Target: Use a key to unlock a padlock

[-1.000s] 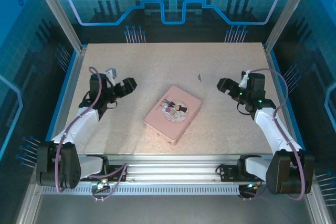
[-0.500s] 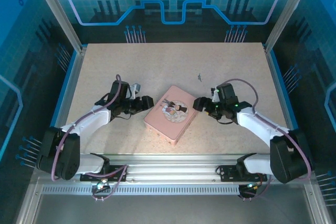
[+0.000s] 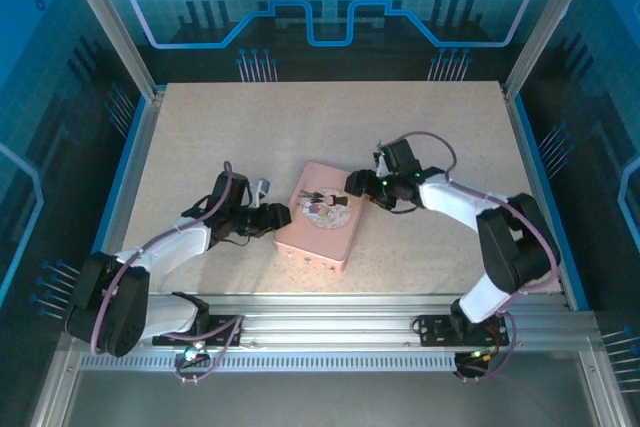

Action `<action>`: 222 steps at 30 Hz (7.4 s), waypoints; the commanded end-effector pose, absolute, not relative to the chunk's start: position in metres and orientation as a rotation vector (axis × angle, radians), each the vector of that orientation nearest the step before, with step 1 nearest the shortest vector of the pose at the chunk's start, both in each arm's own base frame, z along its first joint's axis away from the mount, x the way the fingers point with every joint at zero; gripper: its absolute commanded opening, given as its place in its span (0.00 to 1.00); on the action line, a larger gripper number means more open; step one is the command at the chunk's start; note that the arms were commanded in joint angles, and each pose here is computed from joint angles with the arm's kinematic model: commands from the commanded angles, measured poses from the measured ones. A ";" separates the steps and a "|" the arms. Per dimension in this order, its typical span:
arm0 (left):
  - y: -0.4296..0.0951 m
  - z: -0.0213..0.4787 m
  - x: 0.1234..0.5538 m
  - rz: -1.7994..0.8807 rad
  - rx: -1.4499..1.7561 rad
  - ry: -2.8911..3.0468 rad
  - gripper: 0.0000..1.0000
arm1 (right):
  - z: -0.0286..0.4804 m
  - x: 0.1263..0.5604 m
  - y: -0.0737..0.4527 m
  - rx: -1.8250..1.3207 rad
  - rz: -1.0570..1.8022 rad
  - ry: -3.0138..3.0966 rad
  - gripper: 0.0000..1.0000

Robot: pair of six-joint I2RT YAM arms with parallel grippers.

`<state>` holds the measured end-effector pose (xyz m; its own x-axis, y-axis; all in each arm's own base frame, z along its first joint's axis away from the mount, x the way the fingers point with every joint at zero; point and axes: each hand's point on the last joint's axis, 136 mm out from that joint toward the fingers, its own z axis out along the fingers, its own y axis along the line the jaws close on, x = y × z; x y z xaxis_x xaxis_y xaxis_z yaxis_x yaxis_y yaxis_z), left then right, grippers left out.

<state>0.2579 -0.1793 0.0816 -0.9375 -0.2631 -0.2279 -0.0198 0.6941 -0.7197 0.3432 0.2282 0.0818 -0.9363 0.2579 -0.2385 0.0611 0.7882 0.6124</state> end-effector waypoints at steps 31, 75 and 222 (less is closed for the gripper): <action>-0.162 0.155 0.266 -0.814 -0.208 2.573 0.99 | 0.151 0.314 0.205 0.166 0.698 2.682 1.00; -0.181 0.109 0.372 -0.887 -0.003 2.851 0.74 | 0.106 0.279 0.278 0.434 1.144 2.687 0.93; -0.219 0.208 0.284 -1.113 -0.146 2.317 0.75 | 0.227 0.443 0.153 0.218 0.720 2.499 0.00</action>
